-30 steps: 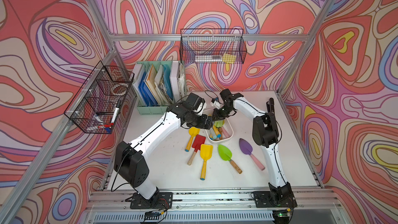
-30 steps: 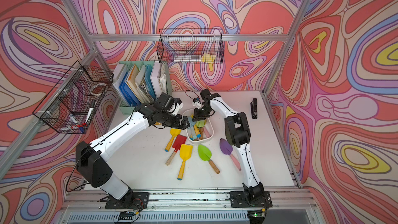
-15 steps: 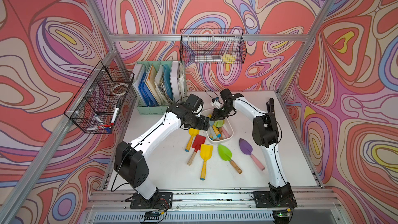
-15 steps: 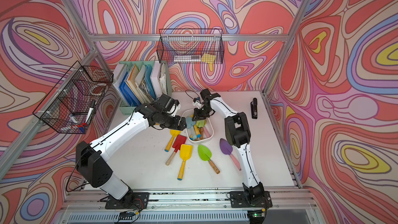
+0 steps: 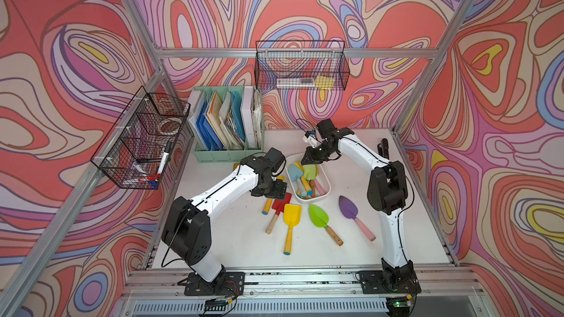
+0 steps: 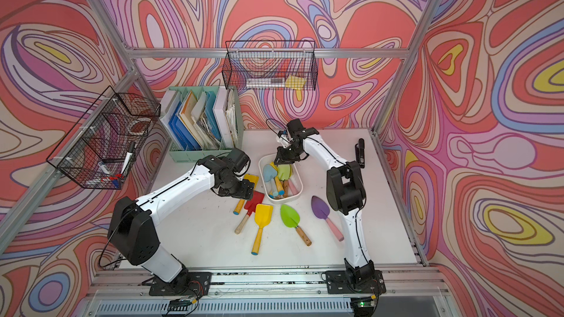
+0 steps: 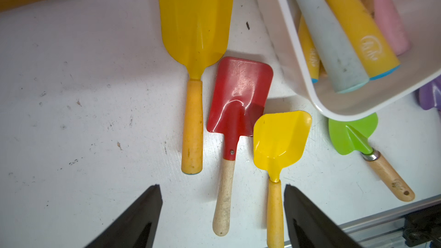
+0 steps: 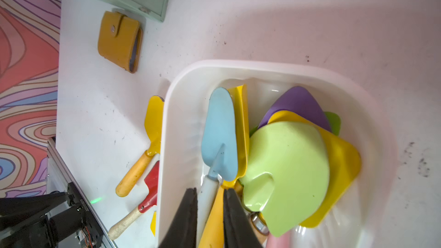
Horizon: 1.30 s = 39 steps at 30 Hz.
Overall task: Put the shovel into the storage box
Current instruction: Pick up the shovel from the center of the board.
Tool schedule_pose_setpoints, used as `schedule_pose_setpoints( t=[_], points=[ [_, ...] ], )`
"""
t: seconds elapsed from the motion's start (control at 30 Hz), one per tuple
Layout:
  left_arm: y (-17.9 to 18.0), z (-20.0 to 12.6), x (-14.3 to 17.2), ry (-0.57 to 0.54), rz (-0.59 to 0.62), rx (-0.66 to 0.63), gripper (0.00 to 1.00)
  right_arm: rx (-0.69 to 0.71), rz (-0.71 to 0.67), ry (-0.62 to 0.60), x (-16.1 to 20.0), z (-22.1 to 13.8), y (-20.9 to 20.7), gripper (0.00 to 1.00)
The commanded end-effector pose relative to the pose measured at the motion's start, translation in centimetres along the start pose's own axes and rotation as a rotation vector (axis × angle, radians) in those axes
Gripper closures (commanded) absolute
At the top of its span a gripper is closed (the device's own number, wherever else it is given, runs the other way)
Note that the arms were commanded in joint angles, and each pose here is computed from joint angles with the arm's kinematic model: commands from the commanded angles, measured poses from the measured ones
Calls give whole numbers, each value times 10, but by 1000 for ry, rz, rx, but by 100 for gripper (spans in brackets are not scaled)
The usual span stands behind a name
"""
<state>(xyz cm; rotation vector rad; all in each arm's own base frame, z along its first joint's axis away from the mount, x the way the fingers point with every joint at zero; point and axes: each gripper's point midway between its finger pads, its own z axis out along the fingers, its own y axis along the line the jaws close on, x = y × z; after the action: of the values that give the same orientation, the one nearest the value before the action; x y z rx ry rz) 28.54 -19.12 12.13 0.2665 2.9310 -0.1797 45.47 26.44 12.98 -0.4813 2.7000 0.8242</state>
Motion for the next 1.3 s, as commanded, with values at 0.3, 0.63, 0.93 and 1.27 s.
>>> schedule_pose_setpoints(
  t=[0.3, 0.63, 0.93, 1.27],
  points=[
    [29, 50, 20, 135, -31, -70, 28, 27, 15, -141, -1, -55, 23, 80],
    [36, 74, 23, 188, -50, -46, 35, 58, 30, -154, 12, -64, 20, 80],
    [37, 89, 33, 221, -53, -40, 40, 57, 43, -149, 14, -60, 18, 81],
    [40, 103, 40, 251, -56, -51, 54, 58, 52, -142, 17, -55, 15, 81]
  ],
)
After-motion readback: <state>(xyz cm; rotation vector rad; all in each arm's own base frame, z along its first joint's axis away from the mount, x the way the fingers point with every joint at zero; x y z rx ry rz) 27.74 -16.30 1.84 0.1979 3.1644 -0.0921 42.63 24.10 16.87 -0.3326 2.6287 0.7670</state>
